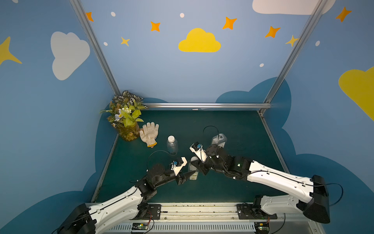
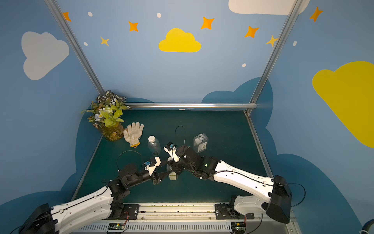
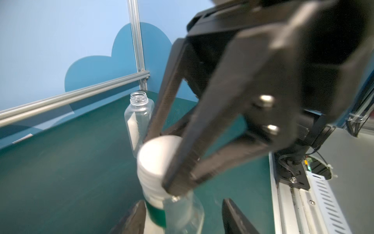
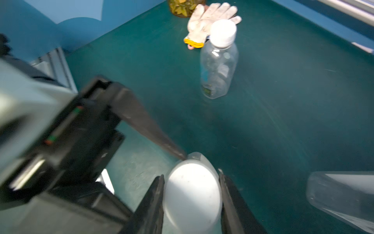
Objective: Screw on the bottle caps
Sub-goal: Pick up the plastic bottle at the center of the board, then place the plastic bottle at the center of the board.
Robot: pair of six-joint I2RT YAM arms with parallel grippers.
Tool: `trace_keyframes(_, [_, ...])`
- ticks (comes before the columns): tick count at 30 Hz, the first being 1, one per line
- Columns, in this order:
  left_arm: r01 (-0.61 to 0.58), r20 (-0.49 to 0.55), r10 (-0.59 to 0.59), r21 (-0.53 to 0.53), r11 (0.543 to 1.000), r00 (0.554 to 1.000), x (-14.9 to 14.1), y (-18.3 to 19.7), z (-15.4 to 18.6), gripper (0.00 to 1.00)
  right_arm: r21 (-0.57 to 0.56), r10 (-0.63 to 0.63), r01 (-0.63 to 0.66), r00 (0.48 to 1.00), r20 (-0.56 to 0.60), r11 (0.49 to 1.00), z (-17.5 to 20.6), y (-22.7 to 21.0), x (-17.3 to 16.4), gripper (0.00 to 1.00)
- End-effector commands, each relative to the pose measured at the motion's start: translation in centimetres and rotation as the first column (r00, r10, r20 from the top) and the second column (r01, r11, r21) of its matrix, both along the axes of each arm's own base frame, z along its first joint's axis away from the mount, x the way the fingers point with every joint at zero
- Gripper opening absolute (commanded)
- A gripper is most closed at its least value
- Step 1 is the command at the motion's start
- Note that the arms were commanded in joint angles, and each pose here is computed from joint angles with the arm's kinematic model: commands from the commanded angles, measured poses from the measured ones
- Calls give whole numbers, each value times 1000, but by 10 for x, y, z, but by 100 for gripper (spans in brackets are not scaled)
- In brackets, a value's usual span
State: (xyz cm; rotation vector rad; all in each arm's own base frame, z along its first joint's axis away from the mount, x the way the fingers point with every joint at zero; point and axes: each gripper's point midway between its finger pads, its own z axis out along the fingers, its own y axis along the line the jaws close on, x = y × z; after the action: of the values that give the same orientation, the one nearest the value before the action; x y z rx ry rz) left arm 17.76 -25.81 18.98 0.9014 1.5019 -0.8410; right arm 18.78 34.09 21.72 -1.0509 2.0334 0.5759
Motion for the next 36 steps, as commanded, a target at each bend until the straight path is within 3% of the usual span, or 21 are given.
trace_keyframes(1, [-51,-10,51,1,999,999,4,8,0,82,-7,-26,26,997,75,1000,19,-1,21,0])
trace_keyframes(4, [-121,-23,121,-17,992,992,11,17,3,100,-6,-31,32,994,103,999,26,2,38,0])
trace_keyframes(10, [-376,-81,374,-8,926,924,40,52,5,100,17,-10,8,993,116,1000,38,16,72,0])
trace_keyframes(16, [-509,-109,508,23,860,854,53,77,8,100,16,11,-13,991,130,1000,35,33,102,0])
trace_keyframes(32, [-508,-116,511,53,860,852,55,76,2,100,0,47,-48,994,101,999,8,59,131,0])
trace_keyframes(36, [-504,-118,507,54,862,854,56,75,2,100,-21,49,-47,996,80,999,-1,57,132,8])
